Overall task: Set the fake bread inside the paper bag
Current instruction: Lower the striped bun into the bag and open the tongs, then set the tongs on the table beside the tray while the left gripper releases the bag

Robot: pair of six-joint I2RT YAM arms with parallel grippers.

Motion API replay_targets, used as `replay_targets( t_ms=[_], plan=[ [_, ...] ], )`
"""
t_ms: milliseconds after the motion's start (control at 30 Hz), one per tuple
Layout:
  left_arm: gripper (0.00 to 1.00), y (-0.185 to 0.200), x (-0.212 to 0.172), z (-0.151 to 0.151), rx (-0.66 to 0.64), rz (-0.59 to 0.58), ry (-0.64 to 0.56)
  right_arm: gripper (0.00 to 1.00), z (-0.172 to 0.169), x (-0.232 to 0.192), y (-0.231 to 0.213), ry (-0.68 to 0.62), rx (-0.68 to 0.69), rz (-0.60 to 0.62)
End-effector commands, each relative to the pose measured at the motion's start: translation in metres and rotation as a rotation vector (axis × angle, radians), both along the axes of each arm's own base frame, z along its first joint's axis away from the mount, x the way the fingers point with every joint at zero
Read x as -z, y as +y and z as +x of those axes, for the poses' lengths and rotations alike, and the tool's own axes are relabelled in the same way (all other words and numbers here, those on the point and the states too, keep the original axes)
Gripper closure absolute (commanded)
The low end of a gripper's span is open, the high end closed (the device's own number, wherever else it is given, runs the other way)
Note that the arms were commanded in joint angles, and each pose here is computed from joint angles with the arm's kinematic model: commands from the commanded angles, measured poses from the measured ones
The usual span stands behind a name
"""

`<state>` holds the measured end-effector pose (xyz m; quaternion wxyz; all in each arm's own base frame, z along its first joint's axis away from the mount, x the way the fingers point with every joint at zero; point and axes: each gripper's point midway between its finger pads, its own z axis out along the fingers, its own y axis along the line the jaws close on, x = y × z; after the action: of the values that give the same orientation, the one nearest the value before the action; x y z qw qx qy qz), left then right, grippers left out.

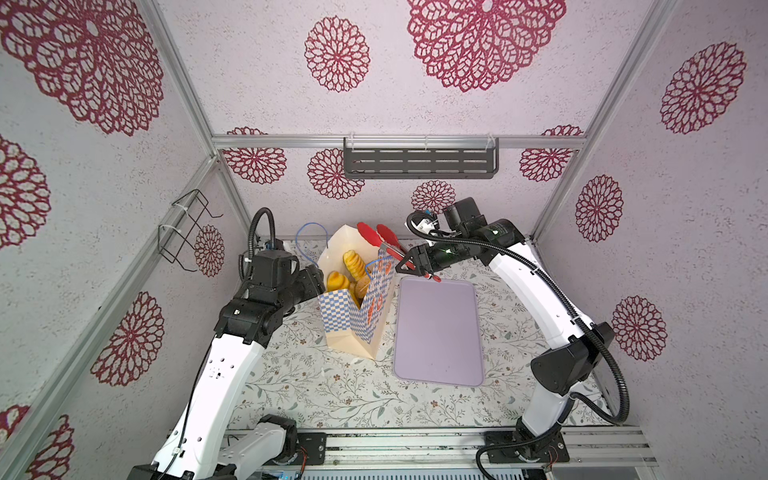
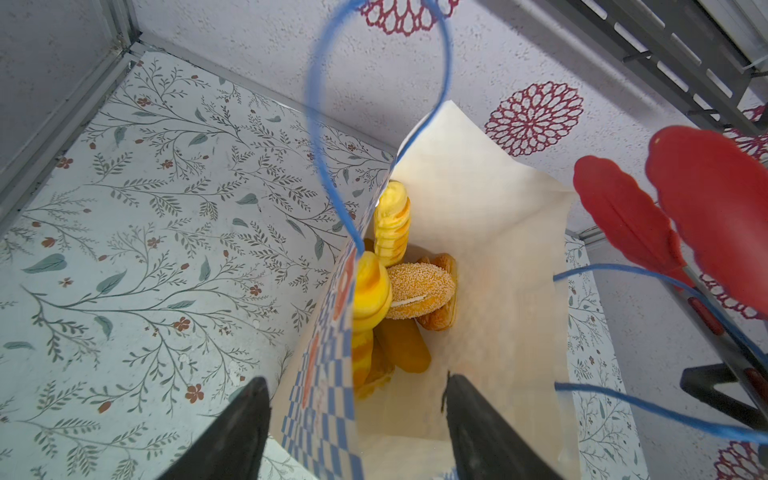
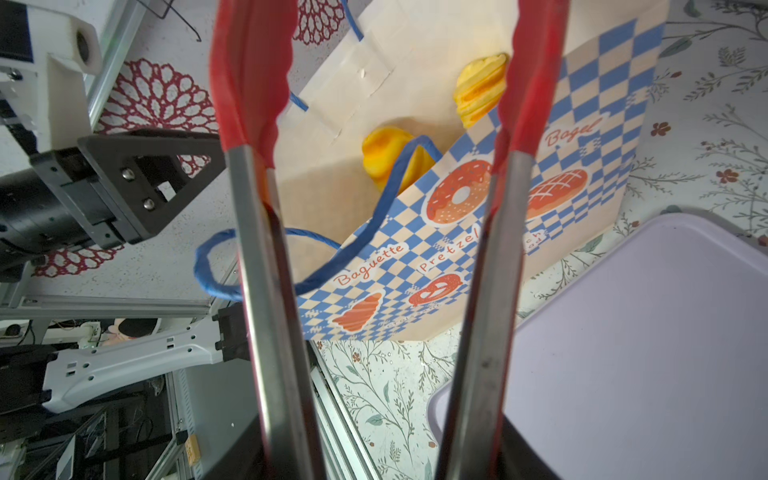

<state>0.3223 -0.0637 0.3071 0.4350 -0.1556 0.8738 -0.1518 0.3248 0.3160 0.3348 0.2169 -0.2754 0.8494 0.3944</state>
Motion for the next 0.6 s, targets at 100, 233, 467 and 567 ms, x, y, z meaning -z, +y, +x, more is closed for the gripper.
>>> replay_targets(
  t_ms=[100, 233, 467, 567],
  plan=[
    [0.30, 0.008, -0.006, -0.004, -0.025, 0.011, -0.017, 0.44, 0.012, -0.065, -0.021, -0.191, 0.118, 0.093],
    [0.29, 0.013, -0.014, -0.007, -0.036, 0.018, -0.034, 0.45, 0.021, -0.085, -0.044, -0.255, 0.220, 0.139],
    [0.29, 0.018, -0.017, -0.010, -0.051, 0.024, -0.047, 0.45, 0.041, -0.073, -0.135, -0.292, 0.551, 0.136],
    [0.29, 0.020, -0.017, -0.010, -0.055, 0.025, -0.052, 0.45, 0.054, -0.024, -0.200, -0.238, 0.764, -0.005]
  ],
)
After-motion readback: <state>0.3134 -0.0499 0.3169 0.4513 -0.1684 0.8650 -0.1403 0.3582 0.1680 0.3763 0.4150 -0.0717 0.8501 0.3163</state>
